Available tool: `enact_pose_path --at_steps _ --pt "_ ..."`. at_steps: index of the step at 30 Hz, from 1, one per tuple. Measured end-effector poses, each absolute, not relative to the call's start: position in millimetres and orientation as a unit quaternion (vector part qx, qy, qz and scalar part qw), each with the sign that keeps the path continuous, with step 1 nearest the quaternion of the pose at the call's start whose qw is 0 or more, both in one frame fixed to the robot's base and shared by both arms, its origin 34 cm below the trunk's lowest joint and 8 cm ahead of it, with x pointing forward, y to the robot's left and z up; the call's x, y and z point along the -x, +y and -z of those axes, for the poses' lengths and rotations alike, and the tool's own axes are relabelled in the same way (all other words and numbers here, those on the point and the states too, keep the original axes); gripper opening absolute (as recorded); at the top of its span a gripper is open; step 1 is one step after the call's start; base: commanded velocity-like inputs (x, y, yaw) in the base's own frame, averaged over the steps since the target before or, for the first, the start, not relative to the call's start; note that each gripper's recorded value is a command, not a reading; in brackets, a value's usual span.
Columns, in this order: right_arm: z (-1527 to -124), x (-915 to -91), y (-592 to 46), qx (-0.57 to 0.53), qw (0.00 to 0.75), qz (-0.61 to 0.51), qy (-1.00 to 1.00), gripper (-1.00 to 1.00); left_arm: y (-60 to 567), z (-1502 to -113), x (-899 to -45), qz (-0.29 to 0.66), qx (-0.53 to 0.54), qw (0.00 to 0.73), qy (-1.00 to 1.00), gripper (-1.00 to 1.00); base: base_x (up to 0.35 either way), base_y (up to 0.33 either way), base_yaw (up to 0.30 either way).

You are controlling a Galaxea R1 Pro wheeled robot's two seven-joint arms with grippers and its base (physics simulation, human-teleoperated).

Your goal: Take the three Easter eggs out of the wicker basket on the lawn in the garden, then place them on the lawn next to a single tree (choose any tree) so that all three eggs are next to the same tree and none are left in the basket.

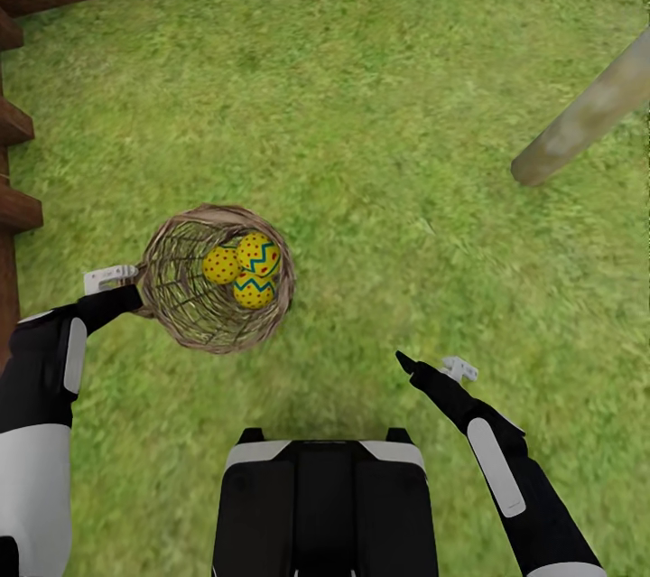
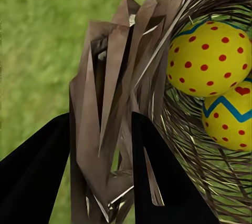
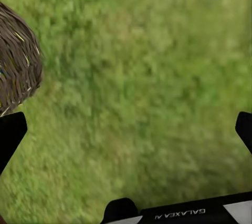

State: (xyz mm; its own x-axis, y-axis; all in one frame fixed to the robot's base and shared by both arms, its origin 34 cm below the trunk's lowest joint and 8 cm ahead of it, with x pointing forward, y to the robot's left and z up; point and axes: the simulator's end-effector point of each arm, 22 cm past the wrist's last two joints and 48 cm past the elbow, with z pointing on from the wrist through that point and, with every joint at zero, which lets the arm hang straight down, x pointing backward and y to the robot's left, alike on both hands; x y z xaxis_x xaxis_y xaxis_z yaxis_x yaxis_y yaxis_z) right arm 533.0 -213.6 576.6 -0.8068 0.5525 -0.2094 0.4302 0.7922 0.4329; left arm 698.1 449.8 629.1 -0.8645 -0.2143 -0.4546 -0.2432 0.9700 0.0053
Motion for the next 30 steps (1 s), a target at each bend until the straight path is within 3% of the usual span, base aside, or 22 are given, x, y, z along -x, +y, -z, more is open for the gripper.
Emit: enact_pose_path --at_steps 9,19,30 --pt "-583 -534 -193 -0.242 0.162 -0.199 0.936 1.0 481 -643 -691 -0.046 0.166 0.237 0.956 -1.0 -0.001 0.001 -0.082" --pt "-589 -539 -187 -0.235 0.165 -0.205 0.936 1.0 495 -645 -658 -0.05 0.192 0.141 0.97 -1.0 0.0 0.0 -0.079" --pt "-597 -546 -183 -0.23 0.173 -0.21 0.935 1.0 511 -659 -662 -0.057 0.193 0.146 0.969 -1.0 0.0 0.0 -0.079"
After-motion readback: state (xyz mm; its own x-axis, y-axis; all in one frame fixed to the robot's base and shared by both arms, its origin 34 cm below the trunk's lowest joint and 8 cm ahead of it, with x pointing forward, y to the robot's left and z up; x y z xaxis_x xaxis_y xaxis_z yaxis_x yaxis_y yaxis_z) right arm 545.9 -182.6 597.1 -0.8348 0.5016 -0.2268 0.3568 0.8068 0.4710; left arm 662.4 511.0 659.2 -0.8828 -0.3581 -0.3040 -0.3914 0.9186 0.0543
